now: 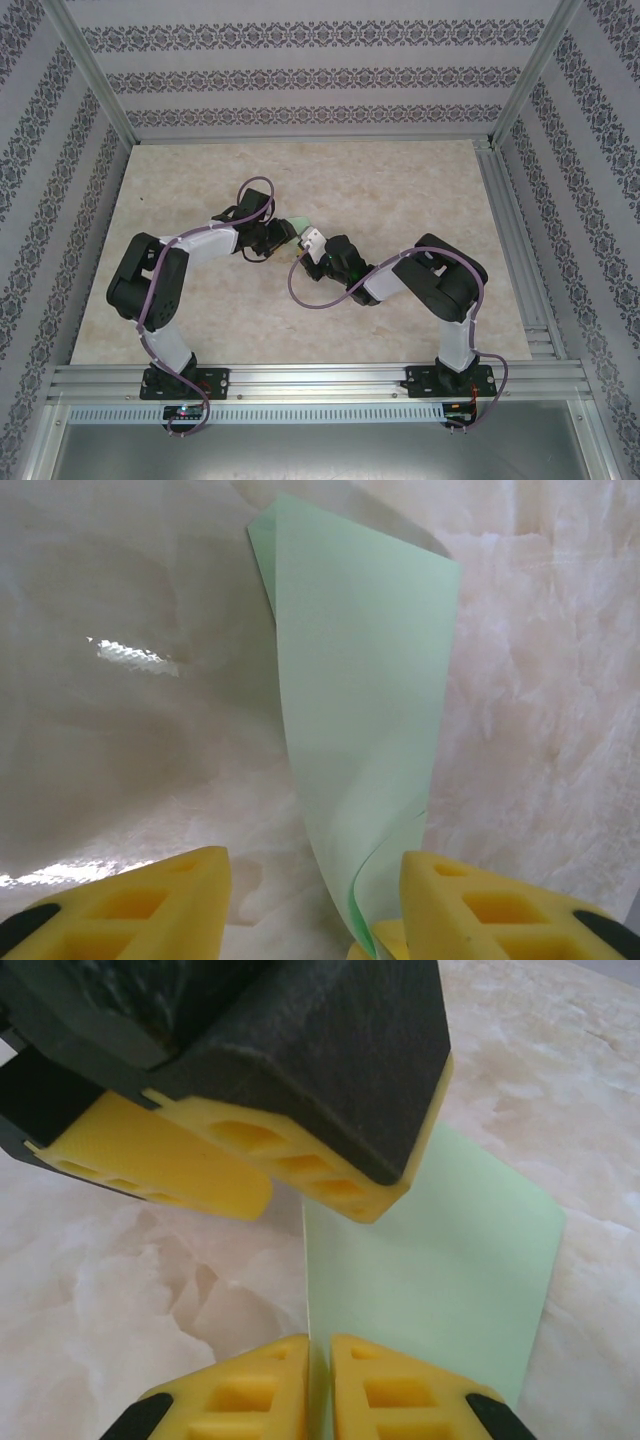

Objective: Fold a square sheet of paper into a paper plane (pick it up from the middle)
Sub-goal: Fold the wing for the fifth time at the center of the table.

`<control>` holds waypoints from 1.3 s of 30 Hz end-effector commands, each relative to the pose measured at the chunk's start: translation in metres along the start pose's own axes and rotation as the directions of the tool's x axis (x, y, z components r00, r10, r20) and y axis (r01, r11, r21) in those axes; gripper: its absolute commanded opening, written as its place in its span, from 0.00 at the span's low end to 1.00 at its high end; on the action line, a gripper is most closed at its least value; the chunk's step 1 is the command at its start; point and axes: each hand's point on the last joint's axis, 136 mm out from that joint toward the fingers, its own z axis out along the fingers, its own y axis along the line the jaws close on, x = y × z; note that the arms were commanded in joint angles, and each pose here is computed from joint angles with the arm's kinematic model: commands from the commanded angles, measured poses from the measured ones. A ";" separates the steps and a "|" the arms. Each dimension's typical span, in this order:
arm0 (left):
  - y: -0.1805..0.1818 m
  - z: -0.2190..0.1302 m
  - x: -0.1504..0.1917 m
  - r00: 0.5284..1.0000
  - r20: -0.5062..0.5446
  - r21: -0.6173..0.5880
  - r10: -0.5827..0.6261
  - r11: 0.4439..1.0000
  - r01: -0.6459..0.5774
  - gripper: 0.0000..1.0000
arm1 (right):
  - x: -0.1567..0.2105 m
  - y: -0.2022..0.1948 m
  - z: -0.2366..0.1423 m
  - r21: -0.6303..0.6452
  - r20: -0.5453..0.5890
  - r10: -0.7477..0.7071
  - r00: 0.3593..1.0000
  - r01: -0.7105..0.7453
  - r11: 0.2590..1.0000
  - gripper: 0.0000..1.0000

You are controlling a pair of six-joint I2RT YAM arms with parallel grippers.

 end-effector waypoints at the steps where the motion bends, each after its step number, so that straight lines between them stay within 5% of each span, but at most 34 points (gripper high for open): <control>1: -0.007 0.006 0.000 1.000 -0.004 0.030 -0.004 1.000 0.004 0.45 | -0.014 0.001 -0.002 -0.019 0.054 0.016 0.998 -0.015 1.000 0.14; 10: -0.008 0.009 0.000 1.000 -0.002 0.034 -0.015 0.999 0.015 0.21 | -0.014 0.002 -0.001 -0.020 0.055 0.007 0.998 -0.006 1.000 0.17; 15: -0.011 0.006 -0.001 1.000 0.007 0.039 -0.019 0.999 0.019 0.07 | -0.011 -0.002 0.000 -0.001 0.050 -0.009 0.999 0.010 1.000 0.33; 23: -0.015 0.001 -0.002 1.000 0.011 0.037 -0.015 0.999 0.014 0.03 | -0.002 0.002 0.006 0.003 0.018 -0.039 0.999 0.039 0.999 0.46; 30: -0.018 -0.003 -0.003 1.000 0.015 0.042 -0.010 0.999 0.009 0.03 | 0.009 0.001 0.011 0.031 -0.026 -0.055 0.998 0.056 0.998 0.41; 39: -0.019 -0.006 -0.004 1.000 0.022 0.041 -0.009 0.999 0.008 0.08 | 0.011 0.003 0.013 0.012 -0.038 -0.032 0.999 0.032 0.999 0.17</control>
